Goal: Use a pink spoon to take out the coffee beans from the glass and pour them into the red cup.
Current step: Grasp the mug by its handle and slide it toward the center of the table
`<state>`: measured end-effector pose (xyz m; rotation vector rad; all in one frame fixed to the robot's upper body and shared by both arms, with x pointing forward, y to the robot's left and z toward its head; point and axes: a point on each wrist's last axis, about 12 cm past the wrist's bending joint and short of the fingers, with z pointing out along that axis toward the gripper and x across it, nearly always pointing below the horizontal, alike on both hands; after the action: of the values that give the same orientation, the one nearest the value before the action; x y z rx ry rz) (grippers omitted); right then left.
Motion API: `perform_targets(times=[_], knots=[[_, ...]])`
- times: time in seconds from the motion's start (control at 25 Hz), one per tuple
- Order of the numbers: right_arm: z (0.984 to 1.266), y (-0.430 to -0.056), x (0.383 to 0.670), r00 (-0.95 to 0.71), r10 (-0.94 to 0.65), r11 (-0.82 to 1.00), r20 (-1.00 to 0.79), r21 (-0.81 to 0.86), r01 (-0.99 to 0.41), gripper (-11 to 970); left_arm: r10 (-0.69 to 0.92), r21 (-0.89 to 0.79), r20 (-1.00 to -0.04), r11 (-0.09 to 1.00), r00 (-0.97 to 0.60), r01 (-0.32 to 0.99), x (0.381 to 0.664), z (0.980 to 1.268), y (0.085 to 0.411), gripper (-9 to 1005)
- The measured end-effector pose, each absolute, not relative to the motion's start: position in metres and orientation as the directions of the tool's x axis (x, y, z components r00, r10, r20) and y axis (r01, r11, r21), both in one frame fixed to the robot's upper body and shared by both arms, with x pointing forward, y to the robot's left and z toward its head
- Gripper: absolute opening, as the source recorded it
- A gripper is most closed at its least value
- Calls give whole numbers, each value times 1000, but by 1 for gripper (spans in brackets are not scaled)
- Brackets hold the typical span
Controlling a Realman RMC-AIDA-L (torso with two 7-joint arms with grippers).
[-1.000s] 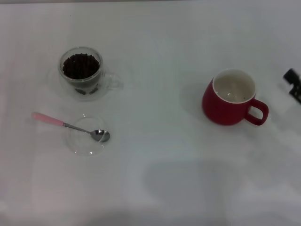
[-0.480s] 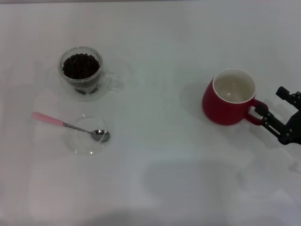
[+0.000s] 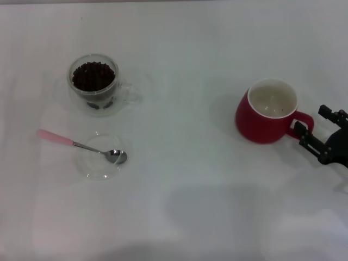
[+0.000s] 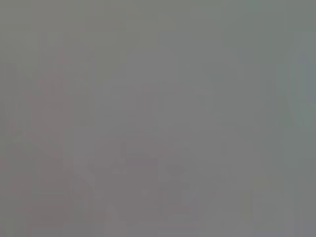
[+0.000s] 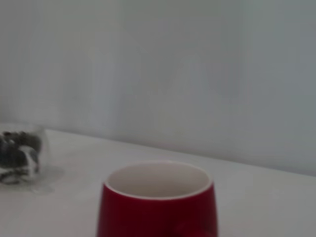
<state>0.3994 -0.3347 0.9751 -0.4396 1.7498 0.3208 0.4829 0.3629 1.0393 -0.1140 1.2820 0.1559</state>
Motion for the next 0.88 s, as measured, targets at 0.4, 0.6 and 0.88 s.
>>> perform_targets(times=[0.4,0.6,0.88], knots=[[975,-337,417,-178,-189,893,-966,-94,-441,704,50,-1,-962,982,268,-187,481,1038,364,847],[977,-333,419,-151,-205,878,-967,-113,-465,616,51,-2,-962,981,267,-194,479,1037,365,847],[981,-326,417,-103,-217,845,-971,-134,-517,319,53,0,-962,981,266,-196,480,1037,366,846]])
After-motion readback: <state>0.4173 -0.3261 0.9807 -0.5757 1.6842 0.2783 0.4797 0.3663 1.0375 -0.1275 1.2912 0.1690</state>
